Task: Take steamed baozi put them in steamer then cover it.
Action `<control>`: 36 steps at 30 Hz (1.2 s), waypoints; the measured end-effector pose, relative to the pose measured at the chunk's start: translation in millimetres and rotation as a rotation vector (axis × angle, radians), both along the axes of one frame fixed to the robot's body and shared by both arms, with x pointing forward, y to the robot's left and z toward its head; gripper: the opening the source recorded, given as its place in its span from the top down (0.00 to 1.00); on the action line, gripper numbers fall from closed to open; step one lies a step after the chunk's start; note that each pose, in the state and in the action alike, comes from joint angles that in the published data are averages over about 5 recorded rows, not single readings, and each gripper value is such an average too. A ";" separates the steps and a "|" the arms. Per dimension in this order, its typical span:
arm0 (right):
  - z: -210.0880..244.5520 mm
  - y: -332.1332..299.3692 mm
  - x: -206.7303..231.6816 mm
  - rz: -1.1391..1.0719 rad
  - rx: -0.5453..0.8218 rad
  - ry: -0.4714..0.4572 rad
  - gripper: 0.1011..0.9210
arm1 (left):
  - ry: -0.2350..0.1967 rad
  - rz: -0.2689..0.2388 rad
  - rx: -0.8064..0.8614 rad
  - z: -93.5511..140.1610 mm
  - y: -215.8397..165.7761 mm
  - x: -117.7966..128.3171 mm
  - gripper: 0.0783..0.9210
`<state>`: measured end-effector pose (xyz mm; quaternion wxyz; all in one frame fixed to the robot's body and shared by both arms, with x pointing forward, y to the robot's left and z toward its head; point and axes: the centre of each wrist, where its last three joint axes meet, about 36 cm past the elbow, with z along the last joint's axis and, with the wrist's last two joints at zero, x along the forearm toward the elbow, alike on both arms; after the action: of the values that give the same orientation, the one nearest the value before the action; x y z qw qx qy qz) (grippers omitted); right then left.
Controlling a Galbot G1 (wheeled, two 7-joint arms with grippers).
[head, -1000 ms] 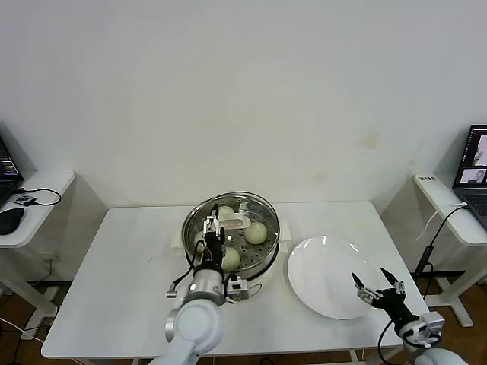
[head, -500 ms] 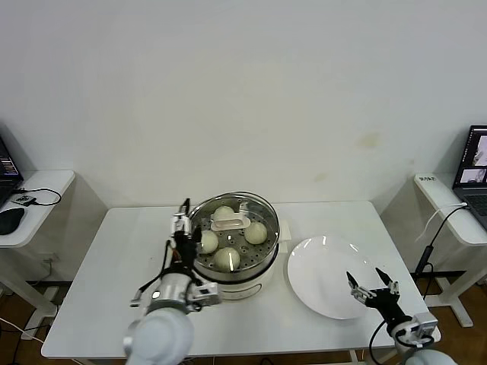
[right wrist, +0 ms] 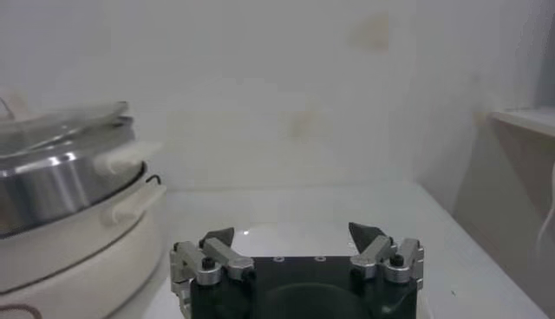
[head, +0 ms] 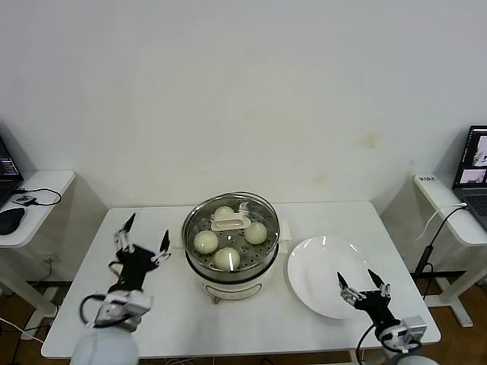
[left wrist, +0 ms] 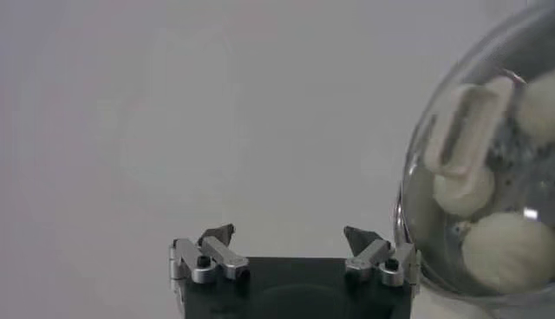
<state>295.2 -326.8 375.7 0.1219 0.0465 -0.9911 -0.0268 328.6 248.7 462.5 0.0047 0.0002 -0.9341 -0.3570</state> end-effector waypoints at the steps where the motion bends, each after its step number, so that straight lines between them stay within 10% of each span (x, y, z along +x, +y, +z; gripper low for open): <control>1: -0.3 2.4 -1.2 -0.001 -0.003 0.003 0.12 | 0.005 0.003 -0.046 -6.5 4.9 -4.0 0.12; 15: -5.8 36.5 -9.7 0.012 -0.023 0.005 0.12 | 0.131 0.103 -0.377 -69.7 39.3 -60.9 0.12; 36: 0.5 37.9 -14.9 -0.081 -0.065 -0.008 0.12 | 0.153 0.142 -0.468 -67.3 54.4 -82.8 0.12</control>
<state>280.3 -288.9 376.2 0.1181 0.0022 -0.9930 0.0007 245.8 303.1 395.2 0.1004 0.0378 -0.9858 -0.1290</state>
